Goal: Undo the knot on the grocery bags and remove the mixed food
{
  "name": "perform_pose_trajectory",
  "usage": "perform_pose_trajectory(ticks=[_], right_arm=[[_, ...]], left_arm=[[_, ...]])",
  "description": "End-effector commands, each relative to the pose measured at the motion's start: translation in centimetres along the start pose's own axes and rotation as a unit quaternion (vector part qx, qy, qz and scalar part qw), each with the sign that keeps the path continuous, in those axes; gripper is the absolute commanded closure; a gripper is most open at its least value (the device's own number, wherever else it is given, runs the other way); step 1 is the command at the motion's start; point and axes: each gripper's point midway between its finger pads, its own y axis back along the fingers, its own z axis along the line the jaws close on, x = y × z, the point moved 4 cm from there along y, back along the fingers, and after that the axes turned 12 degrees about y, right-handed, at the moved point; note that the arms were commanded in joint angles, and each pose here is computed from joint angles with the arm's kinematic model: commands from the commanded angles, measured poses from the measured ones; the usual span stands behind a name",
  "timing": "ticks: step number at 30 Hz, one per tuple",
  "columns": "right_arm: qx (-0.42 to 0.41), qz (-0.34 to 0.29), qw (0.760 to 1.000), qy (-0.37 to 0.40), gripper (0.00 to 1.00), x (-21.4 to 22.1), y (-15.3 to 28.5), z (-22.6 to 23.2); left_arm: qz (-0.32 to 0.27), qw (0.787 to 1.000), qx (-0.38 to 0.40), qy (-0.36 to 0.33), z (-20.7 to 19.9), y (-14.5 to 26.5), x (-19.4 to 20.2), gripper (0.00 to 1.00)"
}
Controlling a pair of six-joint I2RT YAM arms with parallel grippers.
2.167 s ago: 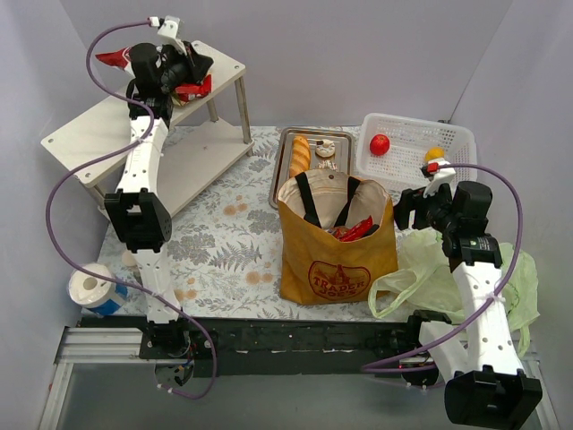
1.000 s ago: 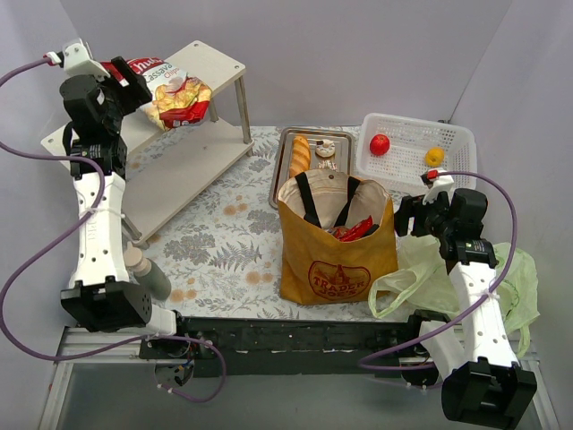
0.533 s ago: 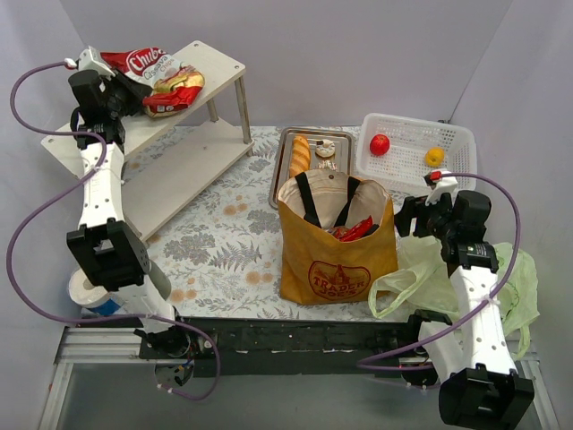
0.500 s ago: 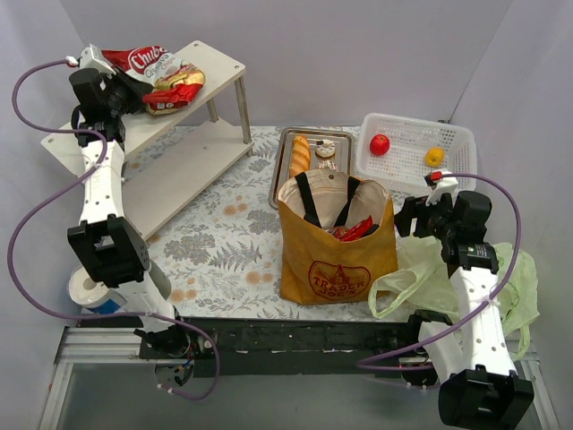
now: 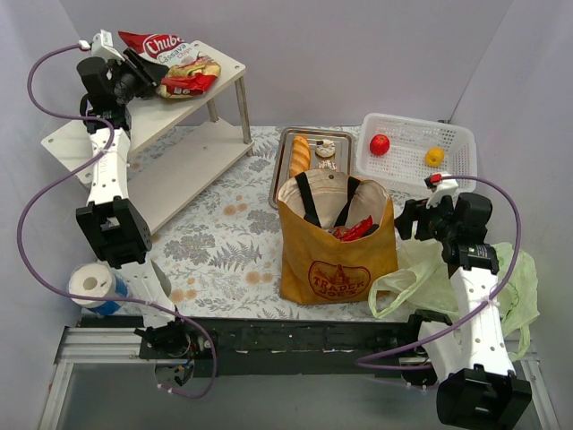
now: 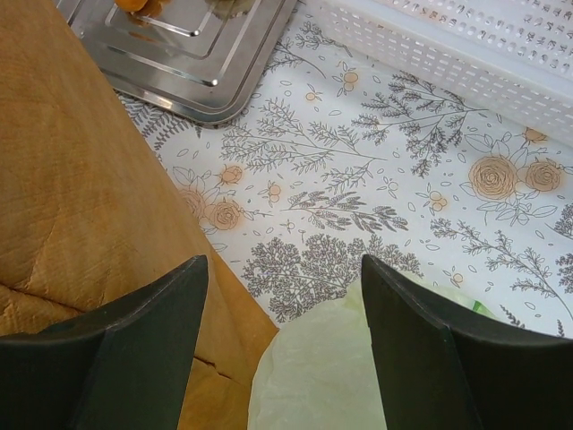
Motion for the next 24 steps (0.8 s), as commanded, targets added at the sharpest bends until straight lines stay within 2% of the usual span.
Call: perform_pose_trajectory(ticks=[1,6,8,10,11,13,14,15,17,18,19,21,24], right_arm=[[0.007,-0.037,0.999,0.037,0.24,-3.1,0.4,-0.9],[0.015,-0.085,0.994,0.060,0.24,-8.3,1.2,-2.1],[0.013,-0.101,0.993,0.060,0.24,-10.0,1.4,-2.4],[-0.001,-0.112,0.992,0.057,0.24,-11.0,1.2,-2.3],[-0.010,-0.121,0.991,0.059,0.24,-11.7,1.3,-2.1],[-0.021,-0.132,0.989,0.056,0.24,-12.7,1.3,-2.0],[-0.040,-0.139,0.988,0.058,0.24,-13.2,1.3,-1.6],[-0.047,-0.148,0.986,0.061,0.25,-13.9,1.5,-1.4],[-0.066,-0.156,0.984,0.063,0.25,-14.6,1.5,-0.9],[-0.070,-0.162,0.982,0.067,0.25,-15.2,1.7,-0.8],[-0.073,-0.167,0.981,0.072,0.25,-15.8,1.8,-0.7],[-0.090,-0.172,0.977,0.084,0.25,-16.5,2.1,0.0],[-0.122,-0.190,0.967,0.119,0.25,-17.6,3.0,1.7]], left_arm=[[-0.026,0.999,0.036,-0.014,-5.4,3.1,-2.1,0.42],[-0.144,0.988,0.000,-0.055,-9.5,8.3,-8.2,0.22],[-0.186,0.979,-0.012,-0.078,-11.1,10.6,-9.9,0.19],[-0.178,0.975,0.004,-0.129,-11.8,11.3,-9.5,0.19],[-0.160,0.971,0.069,-0.164,-14.5,12.4,-8.9,0.18],[-0.117,0.966,0.138,-0.183,-15.3,12.7,-6.3,0.18],[-0.106,0.952,0.197,-0.209,-17.3,13.4,-5.6,0.18],[-0.044,0.943,0.252,-0.215,-18.7,13.1,-2.9,0.18],[0.019,0.929,0.298,-0.218,-21.0,12.9,-0.2,0.18],[0.078,0.912,0.340,-0.214,-22.3,11.9,3.1,0.18],[0.103,0.905,0.353,-0.212,-23.1,11.7,4.4,0.17],[0.182,0.890,0.377,-0.180,-23.6,10.3,9.6,0.16],[0.258,0.872,0.382,-0.167,-22.9,9.0,15.2,0.16]])
